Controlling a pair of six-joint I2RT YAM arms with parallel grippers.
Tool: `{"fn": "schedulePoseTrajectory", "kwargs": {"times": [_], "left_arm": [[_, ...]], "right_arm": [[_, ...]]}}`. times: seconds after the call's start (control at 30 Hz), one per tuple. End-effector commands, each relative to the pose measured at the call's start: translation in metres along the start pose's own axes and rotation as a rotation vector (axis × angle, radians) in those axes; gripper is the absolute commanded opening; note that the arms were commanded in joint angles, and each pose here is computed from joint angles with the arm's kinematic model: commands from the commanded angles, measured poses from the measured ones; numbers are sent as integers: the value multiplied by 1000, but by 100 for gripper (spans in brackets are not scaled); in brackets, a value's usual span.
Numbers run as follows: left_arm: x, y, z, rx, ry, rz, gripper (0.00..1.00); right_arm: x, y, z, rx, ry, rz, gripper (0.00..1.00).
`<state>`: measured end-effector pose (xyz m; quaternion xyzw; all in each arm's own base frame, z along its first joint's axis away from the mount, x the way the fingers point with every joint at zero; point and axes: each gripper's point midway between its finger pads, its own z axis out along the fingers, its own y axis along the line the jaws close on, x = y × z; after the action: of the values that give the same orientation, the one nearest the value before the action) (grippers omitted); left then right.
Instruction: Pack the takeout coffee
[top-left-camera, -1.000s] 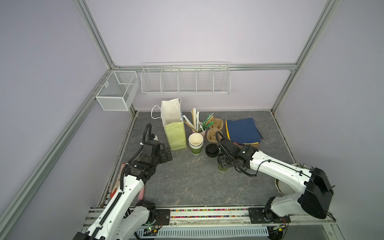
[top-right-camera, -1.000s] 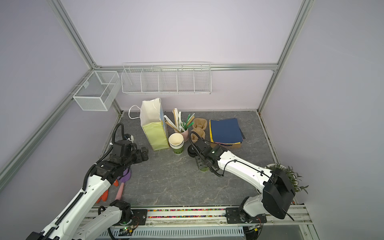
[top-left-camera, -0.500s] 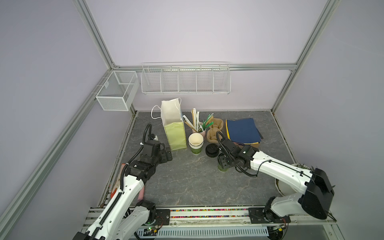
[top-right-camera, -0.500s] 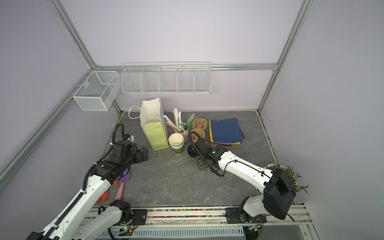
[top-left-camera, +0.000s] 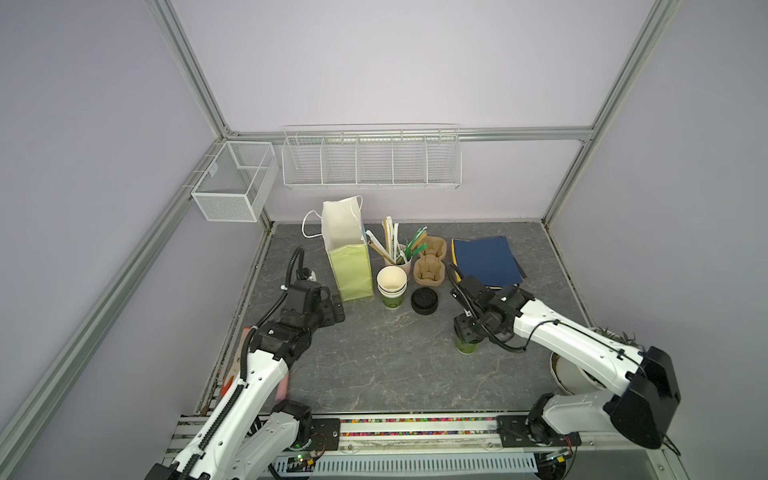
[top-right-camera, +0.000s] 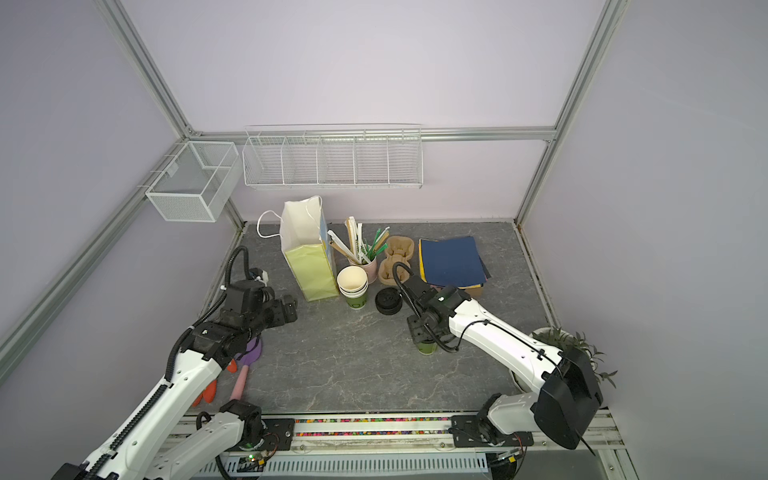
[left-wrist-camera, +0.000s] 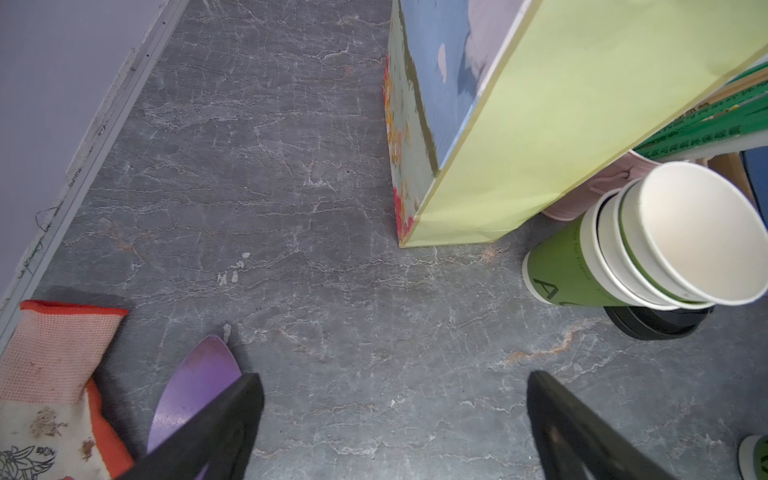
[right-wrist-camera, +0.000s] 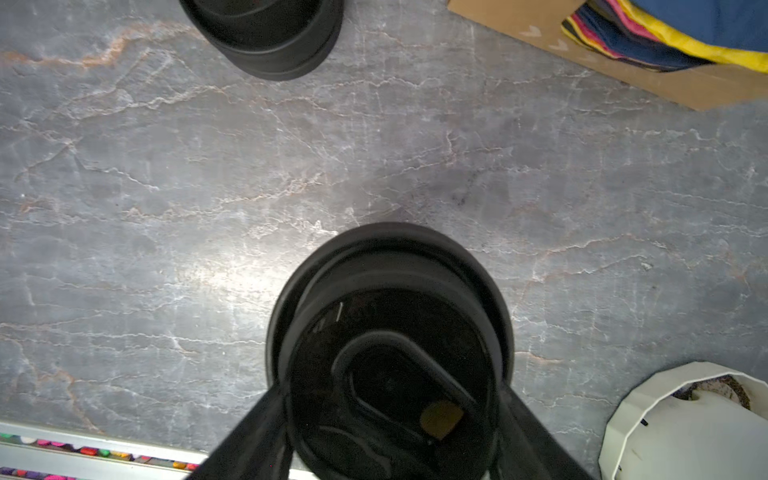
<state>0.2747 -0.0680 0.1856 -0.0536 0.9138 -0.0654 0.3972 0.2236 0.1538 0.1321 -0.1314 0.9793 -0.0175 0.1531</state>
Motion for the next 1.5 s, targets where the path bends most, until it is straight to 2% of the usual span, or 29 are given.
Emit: {"fn": "schedulePoseTrajectory", "kwargs": {"times": [0.0, 0.8, 1.27, 1.47], "left_arm": [[1, 0, -2, -1, 12, 19, 99], [2, -2, -3, 3, 10, 22, 99], [1, -2, -3, 6, 8, 21, 99], [2, -3, -3, 8, 11, 22, 99]], "right_arm": [[10, -22, -4, 19, 15, 28, 66], [-27, -121, 2, 91, -142, 412, 67], [-31, -148, 18, 132, -117, 516, 69], [-30, -150, 22, 126, -97, 524, 70]]}}
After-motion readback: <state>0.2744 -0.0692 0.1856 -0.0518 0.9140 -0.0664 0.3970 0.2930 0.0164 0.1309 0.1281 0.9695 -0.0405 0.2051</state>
